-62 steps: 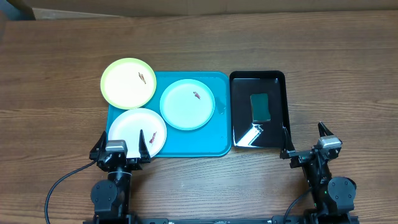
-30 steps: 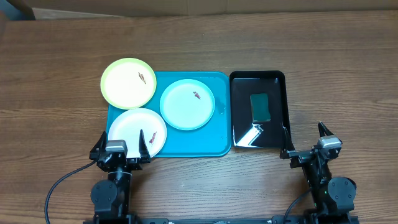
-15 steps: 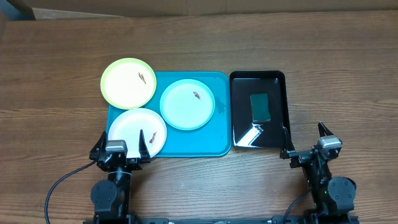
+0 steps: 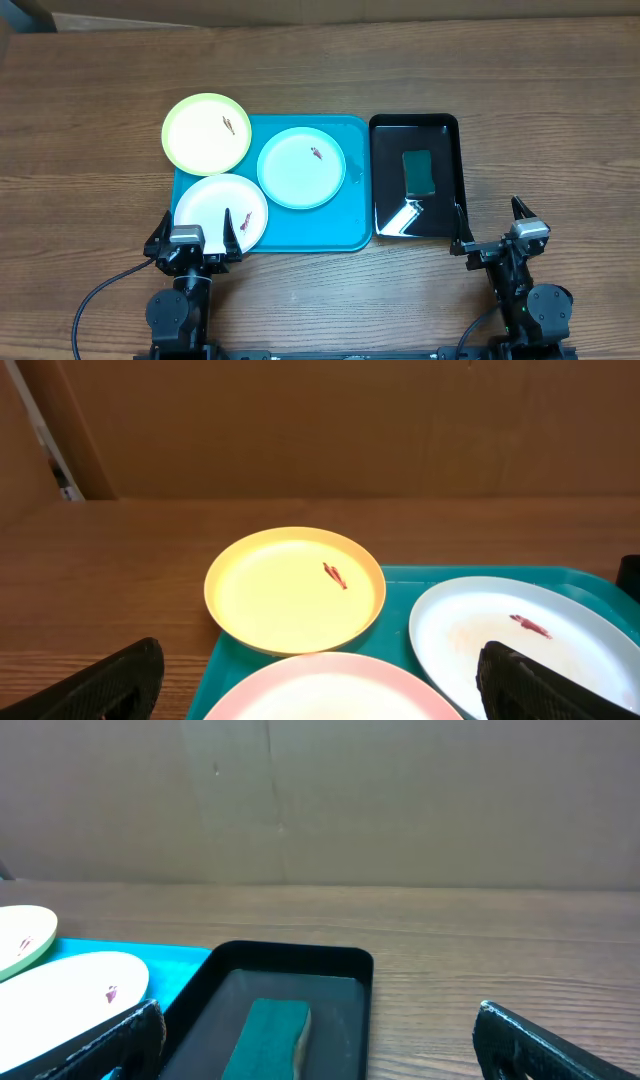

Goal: Clean dirty plates on tray and stack at the side

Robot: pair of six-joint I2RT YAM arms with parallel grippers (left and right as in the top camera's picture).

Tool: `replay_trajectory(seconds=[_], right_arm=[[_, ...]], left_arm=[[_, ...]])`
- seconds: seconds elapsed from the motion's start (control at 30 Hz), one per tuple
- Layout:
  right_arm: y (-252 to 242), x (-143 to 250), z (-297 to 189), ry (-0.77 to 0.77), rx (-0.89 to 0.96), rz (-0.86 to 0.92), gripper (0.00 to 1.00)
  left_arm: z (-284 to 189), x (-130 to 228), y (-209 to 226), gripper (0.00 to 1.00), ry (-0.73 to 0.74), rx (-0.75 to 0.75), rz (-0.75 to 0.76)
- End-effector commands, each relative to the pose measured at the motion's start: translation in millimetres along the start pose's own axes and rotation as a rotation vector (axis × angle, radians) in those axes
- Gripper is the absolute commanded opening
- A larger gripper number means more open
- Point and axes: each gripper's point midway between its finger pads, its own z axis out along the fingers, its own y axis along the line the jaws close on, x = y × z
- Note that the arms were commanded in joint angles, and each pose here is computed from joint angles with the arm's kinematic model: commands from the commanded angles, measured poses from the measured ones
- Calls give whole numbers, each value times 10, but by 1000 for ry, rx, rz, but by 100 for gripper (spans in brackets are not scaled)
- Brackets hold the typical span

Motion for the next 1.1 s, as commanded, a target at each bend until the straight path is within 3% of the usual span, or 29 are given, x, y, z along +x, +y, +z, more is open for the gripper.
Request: replay_trajectory(seconds=[0.0, 0.63, 0.77, 1.07], right_arm=[[1, 15, 2, -5, -3, -3, 100], [104, 2, -1, -10, -62, -3, 100], [311, -12, -27, -3, -184, 106, 100], [325, -24, -31, 3, -193, 211, 100]], left_arm=[[-4, -7, 7, 100, -7, -5, 19], [-4, -20, 17, 100, -12, -10, 19], [-4, -9, 14, 100, -8, -8, 18], [-18, -155, -150, 100, -64, 88, -13]])
